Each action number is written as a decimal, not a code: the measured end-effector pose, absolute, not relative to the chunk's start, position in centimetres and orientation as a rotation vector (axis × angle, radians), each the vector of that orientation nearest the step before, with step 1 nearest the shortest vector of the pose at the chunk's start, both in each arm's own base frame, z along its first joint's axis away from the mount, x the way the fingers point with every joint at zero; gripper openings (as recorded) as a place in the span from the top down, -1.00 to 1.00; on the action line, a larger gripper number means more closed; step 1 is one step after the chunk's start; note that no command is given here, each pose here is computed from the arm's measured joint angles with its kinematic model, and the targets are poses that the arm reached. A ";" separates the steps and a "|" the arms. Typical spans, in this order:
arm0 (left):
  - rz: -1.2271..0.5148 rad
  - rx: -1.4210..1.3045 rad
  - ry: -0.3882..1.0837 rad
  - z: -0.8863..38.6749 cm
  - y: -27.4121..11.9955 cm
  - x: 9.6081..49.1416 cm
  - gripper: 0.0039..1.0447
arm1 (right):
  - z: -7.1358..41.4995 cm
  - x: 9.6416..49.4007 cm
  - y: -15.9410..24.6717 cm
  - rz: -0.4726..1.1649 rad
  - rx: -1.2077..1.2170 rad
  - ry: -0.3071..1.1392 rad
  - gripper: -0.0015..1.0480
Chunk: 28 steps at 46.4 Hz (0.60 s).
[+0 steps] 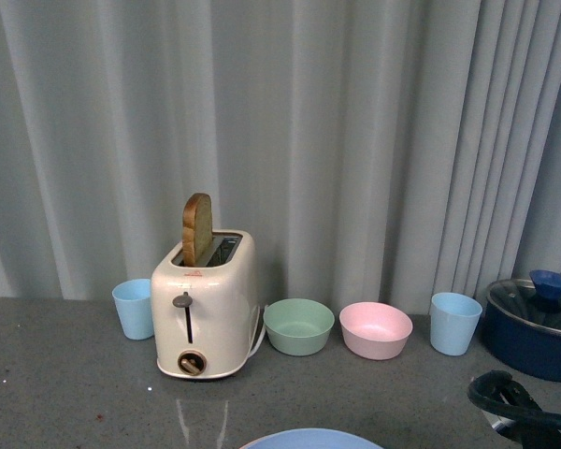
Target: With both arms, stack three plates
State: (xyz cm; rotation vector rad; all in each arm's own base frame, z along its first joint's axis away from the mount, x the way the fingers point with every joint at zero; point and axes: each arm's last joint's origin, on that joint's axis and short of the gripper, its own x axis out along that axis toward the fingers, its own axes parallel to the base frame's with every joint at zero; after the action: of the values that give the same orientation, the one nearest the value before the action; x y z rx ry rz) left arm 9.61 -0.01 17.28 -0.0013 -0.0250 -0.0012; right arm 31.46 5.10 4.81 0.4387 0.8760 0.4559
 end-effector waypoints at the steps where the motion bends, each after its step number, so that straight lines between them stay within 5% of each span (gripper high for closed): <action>1: -0.001 -0.001 -0.025 17.3 0.0 9.6 -0.87 | 4.8 31.4 5.1 0.455 0.439 0.878 0.44; 9: -0.001 -0.001 -0.025 17.3 0.0 9.6 -0.87 | 5.4 31.4 5.1 0.452 0.429 0.875 -0.03; 18: -0.001 -0.001 -0.025 17.3 0.0 9.6 -0.87 | 8.7 30.7 4.2 0.449 0.409 0.804 -0.84; 28: -0.001 -0.001 -0.025 17.3 0.0 9.6 -0.87 | 13.2 28.7 0.8 0.273 0.340 0.662 -0.86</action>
State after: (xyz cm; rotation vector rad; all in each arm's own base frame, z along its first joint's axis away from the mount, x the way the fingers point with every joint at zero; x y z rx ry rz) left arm 9.61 -0.01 17.28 -0.0013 -0.0250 -0.0012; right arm 28.75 0.78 13.24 0.3402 0.6624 0.2735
